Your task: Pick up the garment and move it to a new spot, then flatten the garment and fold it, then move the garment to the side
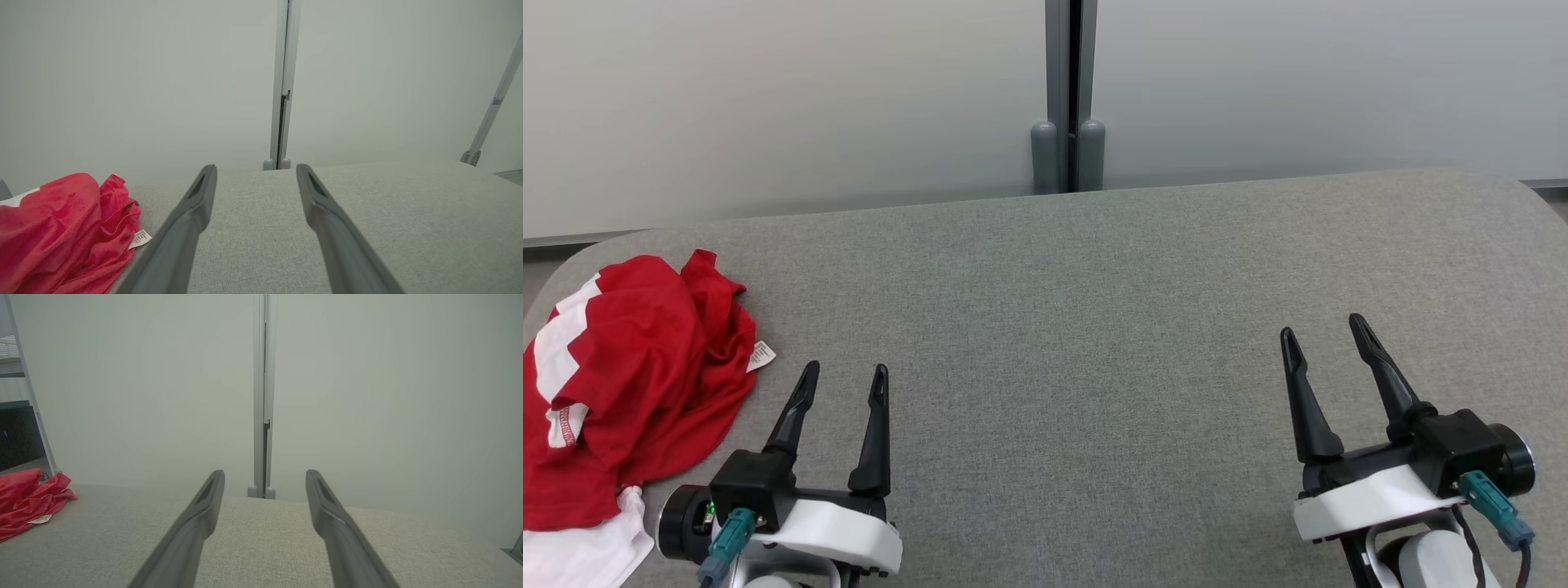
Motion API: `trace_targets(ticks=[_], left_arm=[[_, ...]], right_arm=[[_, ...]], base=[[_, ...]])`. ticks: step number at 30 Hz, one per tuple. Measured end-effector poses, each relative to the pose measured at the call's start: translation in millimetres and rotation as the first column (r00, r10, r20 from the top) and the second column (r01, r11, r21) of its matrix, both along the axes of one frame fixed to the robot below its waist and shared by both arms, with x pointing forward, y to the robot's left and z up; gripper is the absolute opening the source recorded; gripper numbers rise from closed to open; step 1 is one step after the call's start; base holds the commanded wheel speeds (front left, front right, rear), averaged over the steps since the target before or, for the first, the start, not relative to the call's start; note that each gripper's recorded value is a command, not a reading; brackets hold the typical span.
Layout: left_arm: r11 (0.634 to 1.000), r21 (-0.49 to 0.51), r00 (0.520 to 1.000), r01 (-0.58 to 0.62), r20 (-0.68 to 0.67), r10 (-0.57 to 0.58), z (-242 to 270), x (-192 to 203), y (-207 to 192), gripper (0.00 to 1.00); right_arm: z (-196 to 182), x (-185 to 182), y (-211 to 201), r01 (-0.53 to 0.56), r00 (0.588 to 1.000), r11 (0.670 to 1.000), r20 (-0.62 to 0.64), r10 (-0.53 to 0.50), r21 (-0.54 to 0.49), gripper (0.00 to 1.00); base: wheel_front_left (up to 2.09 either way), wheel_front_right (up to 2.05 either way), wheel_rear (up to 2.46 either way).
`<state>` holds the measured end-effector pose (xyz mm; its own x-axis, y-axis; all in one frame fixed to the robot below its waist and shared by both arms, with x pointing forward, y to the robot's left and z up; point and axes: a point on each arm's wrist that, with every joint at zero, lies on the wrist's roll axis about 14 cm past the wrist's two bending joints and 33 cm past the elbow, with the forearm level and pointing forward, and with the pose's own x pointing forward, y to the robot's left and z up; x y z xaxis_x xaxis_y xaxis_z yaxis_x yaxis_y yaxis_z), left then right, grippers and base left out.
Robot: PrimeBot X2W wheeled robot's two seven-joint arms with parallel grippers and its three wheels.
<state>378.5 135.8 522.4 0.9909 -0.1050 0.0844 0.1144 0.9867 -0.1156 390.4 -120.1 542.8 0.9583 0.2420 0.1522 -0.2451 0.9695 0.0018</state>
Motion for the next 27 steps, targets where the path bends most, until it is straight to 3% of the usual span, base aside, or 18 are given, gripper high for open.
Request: trace_targets(ticks=[14, 27], left_arm=[[0.999, -0.005, 0.999, -0.036, 0.029, 0.036, 2.4, -0.1, 7.9, 1.0], [0.998, 0.06, 1.0, -0.019, -0.011, 0.02, -18.5, -5.1, 6.1, 1.0]], right_arm=[[-17.9, -1.5, -1.1, 0.008, 0.998, 0.992, -0.065, 0.0, 0.126, 1.0], [-20.7, -0.4, 7.0, -0.018, 0.998, 0.997, -0.053, 0.022, 0.073, 1.0]], base=[[0.0, 0.0, 0.0], [0.0, 0.0, 0.0]])
